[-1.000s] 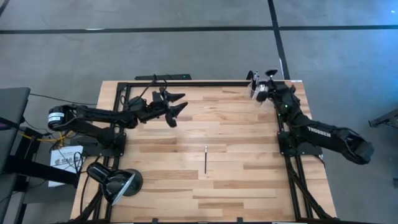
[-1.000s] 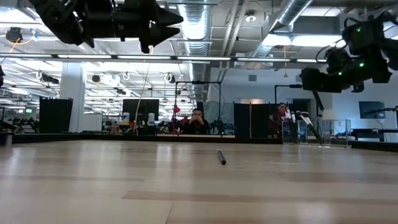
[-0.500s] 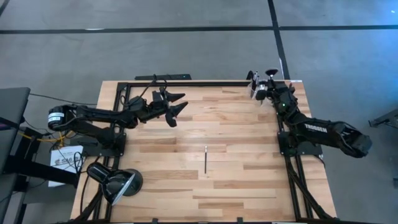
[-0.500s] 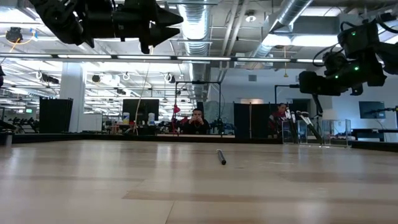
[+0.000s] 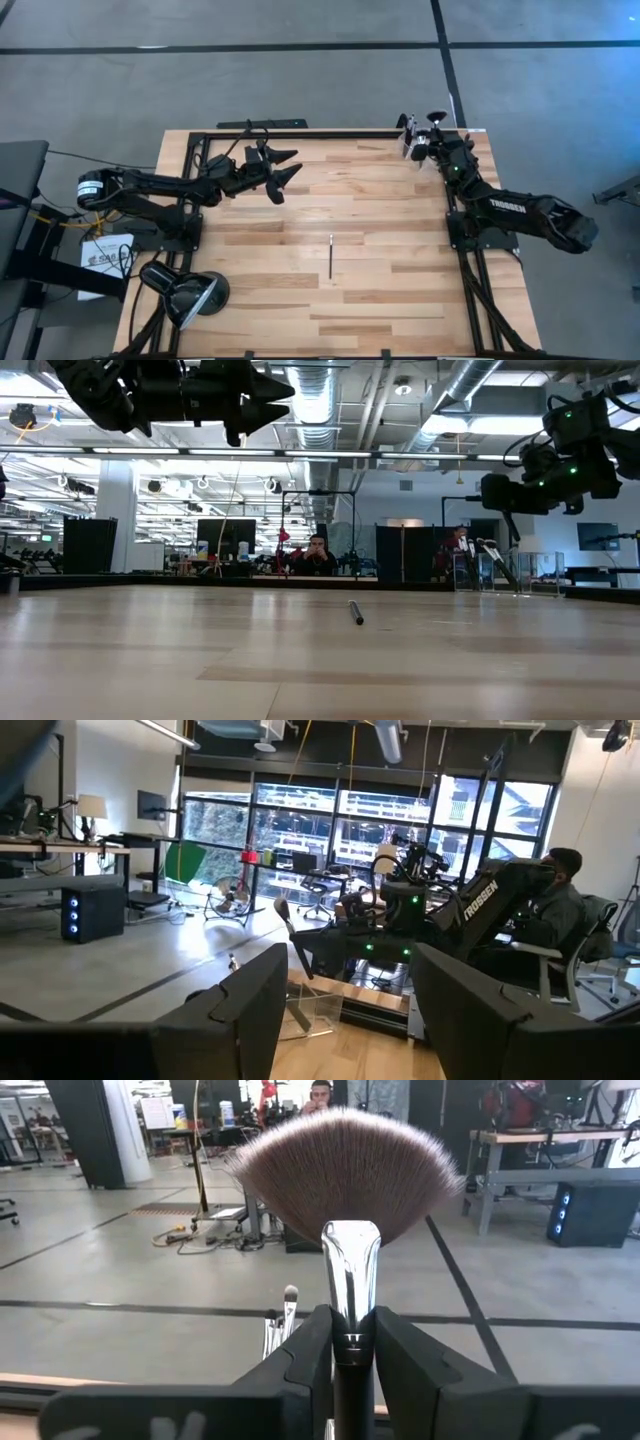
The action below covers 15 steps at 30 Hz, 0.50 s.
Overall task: Put items in baskets/containers
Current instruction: Put the black highlighter brush into the transparent organizer
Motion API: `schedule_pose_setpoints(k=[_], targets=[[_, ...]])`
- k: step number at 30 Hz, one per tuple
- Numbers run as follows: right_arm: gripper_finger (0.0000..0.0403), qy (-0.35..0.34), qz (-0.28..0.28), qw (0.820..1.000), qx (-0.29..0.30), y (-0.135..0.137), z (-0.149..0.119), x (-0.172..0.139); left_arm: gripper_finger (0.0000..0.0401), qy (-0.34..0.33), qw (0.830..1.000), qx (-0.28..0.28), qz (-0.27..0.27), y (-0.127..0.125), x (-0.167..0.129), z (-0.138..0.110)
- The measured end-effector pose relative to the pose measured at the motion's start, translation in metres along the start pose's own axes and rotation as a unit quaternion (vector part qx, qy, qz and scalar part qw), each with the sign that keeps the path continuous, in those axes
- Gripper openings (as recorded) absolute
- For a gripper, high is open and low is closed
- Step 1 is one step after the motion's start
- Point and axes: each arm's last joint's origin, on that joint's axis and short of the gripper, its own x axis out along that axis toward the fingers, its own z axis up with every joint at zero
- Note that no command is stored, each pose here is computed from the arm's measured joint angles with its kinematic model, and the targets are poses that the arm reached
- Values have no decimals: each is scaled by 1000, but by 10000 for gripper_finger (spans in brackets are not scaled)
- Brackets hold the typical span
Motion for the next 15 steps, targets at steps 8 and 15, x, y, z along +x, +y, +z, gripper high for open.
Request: schedule_pose_setpoints(k=[8, 15], targets=[[67, 0, 0, 1000, 13, 0, 0, 0, 209, 0, 1000, 0, 0, 0, 0, 0], [64, 9, -7, 1000, 29, 0, -3, 2, 209, 0, 1000, 0, 0, 0, 0, 0]])
